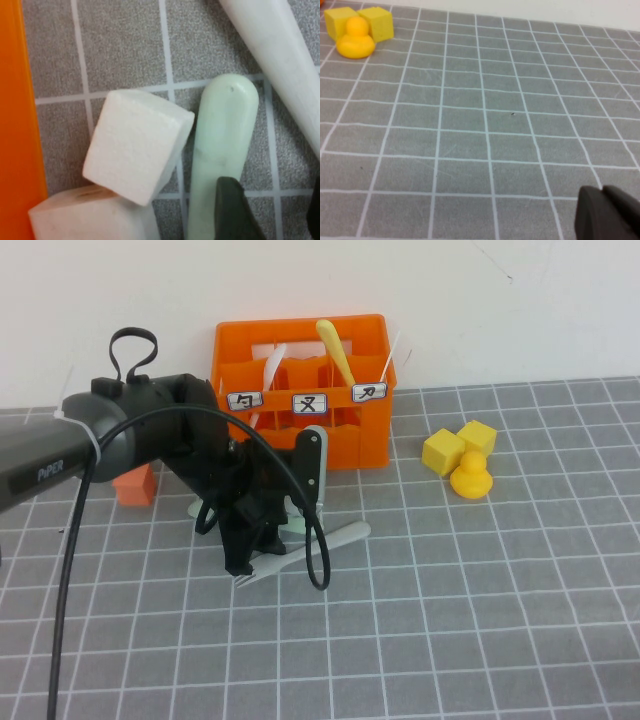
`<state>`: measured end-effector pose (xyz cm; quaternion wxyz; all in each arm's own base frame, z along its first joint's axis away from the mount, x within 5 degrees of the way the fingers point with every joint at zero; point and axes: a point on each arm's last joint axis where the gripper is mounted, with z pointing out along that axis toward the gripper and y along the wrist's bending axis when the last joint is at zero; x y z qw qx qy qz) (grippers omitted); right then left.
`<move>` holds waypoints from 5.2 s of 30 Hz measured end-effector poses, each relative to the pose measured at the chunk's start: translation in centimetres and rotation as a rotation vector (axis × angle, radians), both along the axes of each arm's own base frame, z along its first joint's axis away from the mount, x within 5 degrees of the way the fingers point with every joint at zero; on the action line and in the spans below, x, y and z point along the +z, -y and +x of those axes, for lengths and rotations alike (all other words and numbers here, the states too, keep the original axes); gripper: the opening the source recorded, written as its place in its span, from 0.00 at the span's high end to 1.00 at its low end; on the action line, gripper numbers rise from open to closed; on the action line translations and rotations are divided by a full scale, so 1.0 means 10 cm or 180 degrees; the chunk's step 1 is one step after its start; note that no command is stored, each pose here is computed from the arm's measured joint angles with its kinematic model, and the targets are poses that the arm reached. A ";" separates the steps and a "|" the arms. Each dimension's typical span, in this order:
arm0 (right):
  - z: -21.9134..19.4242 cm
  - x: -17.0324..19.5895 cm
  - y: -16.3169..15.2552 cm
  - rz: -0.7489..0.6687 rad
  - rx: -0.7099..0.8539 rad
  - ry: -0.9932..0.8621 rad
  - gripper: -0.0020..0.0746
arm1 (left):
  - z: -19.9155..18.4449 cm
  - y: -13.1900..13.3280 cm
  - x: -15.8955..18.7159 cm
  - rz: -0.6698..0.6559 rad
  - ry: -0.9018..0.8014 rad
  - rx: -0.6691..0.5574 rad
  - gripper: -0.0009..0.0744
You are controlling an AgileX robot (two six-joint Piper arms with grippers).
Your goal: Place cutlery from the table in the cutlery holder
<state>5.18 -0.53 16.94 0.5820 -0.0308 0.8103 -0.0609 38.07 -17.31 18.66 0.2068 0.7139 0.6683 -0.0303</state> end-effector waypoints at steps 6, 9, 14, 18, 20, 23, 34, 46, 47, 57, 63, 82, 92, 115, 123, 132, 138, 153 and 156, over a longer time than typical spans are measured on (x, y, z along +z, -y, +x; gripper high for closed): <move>0.00 0.00 0.00 0.0000 0.0000 0.0000 0.98 | 0.02 0.00 0.01 -0.0046 0.0022 0.0124 0.58; 0.00 0.00 0.00 0.0000 0.0000 0.0000 0.98 | 0.04 0.01 0.01 -0.0109 0.0045 0.0303 0.58; 0.00 0.00 0.00 0.0000 0.0000 0.0000 0.98 | 0.05 0.00 0.00 -0.0145 -0.0008 0.0525 0.58; 0.00 0.00 0.00 0.0000 0.0000 0.0000 0.98 | 0.05 0.00 0.00 -0.0183 -0.0051 0.0667 0.58; 0.00 0.00 0.00 0.0000 0.0000 0.0000 0.98 | 0.06 0.00 0.00 -0.0192 -0.0064 0.0702 0.58; 0.00 0.00 0.00 0.0000 0.0000 0.0000 0.98 | 0.06 0.01 -0.03 -0.0205 -0.0103 0.0745 0.58; 0.00 0.00 0.00 0.0000 0.0000 0.0000 0.98 | -0.06 0.04 -0.06 -0.0224 -0.0696 0.0822 0.60; 0.00 0.00 0.00 0.0000 0.0000 0.0000 0.98 | -0.29 -0.07 0.15 0.0166 -0.0975 0.0547 0.74; 0.00 0.00 0.00 0.0000 0.0000 0.0000 0.98 | -0.30 -0.05 0.16 0.0181 -0.0964 0.0547 0.73; 0.00 0.00 0.00 0.0000 0.0000 0.0000 0.98 | -0.44 0.19 0.15 0.0578 -0.0785 0.0539 0.39; 0.00 0.00 0.00 0.0000 0.0000 0.0000 0.98 | -0.37 0.18 0.12 0.0534 -0.0564 0.1057 0.37; 0.00 0.00 0.00 0.0000 0.0000 0.0000 0.98 | -0.57 0.10 -0.07 0.0456 -0.0698 0.1211 0.82; 0.00 0.00 0.00 0.0000 0.0000 0.0000 0.98 | -0.62 0.06 0.28 0.0137 -0.0288 0.1293 0.82; 0.00 0.00 0.00 0.0000 0.0000 0.0000 0.98 | -0.37 -0.47 1.27 -0.3836 0.1796 0.3282 0.82; 0.00 0.00 0.00 0.0000 0.0000 0.0000 0.98 | -0.17 -0.39 1.11 -0.4274 0.1829 0.3218 0.82; 0.00 0.00 0.00 0.0000 0.0000 0.0000 0.98 | 0.27 -0.25 0.79 -0.4082 0.1863 0.3224 0.82; 0.00 0.00 0.00 0.0000 -0.0001 -0.0004 0.98 | 0.36 -0.22 0.57 -0.3863 0.1721 0.3381 0.56; 0.00 0.00 0.00 0.0000 -0.0001 -0.0004 0.98 | -0.57 -0.21 1.73 -0.3353 0.1460 0.2911 0.89; 0.00 0.00 0.00 0.0000 -0.0001 -0.0004 0.98 | -0.95 -0.37 1.85 -0.3382 0.1402 0.2807 0.96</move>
